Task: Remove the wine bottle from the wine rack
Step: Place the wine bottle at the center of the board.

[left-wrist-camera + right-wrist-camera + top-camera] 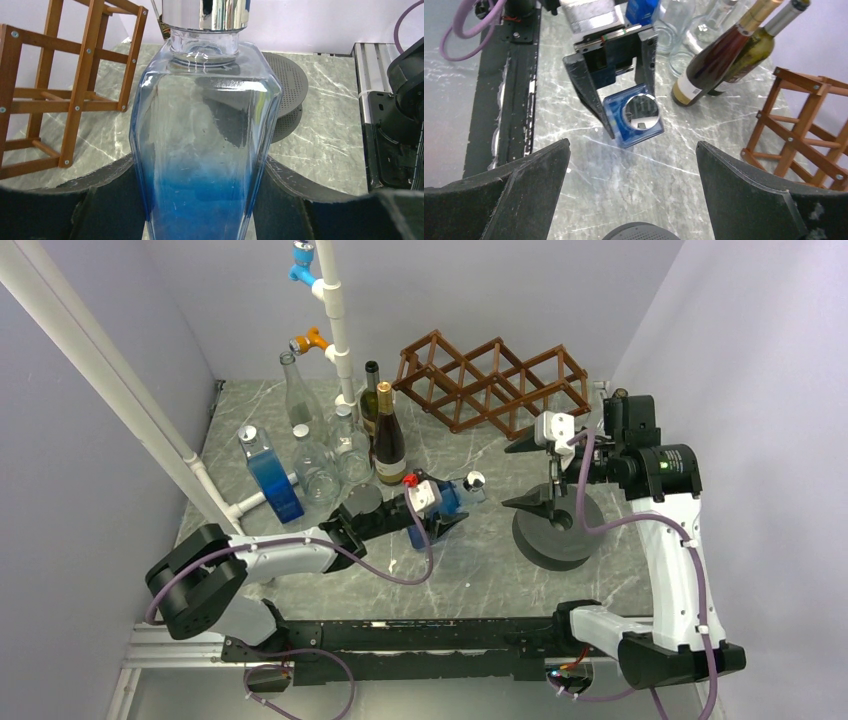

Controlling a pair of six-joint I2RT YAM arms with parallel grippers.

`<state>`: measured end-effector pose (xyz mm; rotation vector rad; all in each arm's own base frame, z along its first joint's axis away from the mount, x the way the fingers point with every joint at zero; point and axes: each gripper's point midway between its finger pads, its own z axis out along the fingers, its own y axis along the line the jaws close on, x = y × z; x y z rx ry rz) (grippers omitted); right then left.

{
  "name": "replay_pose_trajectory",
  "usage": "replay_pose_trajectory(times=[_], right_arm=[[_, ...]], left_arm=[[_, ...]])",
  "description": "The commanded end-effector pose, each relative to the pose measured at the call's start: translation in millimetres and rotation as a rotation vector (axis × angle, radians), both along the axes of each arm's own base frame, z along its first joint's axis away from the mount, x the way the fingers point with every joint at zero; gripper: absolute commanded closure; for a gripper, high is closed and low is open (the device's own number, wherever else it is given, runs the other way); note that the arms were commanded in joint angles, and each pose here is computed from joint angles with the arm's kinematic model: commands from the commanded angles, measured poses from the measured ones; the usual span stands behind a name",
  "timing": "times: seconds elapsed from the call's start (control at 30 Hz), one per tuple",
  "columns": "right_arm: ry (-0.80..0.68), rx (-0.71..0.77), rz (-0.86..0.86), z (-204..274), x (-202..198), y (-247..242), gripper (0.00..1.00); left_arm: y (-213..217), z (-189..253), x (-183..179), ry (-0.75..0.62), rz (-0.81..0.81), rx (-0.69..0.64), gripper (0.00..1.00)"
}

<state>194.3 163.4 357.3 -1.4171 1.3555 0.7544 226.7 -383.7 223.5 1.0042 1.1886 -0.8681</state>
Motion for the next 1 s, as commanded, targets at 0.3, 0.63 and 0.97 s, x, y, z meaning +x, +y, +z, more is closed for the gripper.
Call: replay_pose_trajectory(times=[0.3, 0.63, 0.97], right_arm=[[0.041, 0.033, 0.031, -40, 1, 5, 0.0], [0.089, 0.064, 0.044, -76, 1, 7, 0.0], [-0.042, 0.104, 0.213, -61, 10, 18, 0.0]], left_arm=[[55, 77, 18, -0.065, 0.248, -0.226, 1.0], [87, 105, 27, -0.115, 0.352, -0.298, 1.0], [64, 117, -2, -0.011, 0.022, -0.353, 1.0]])
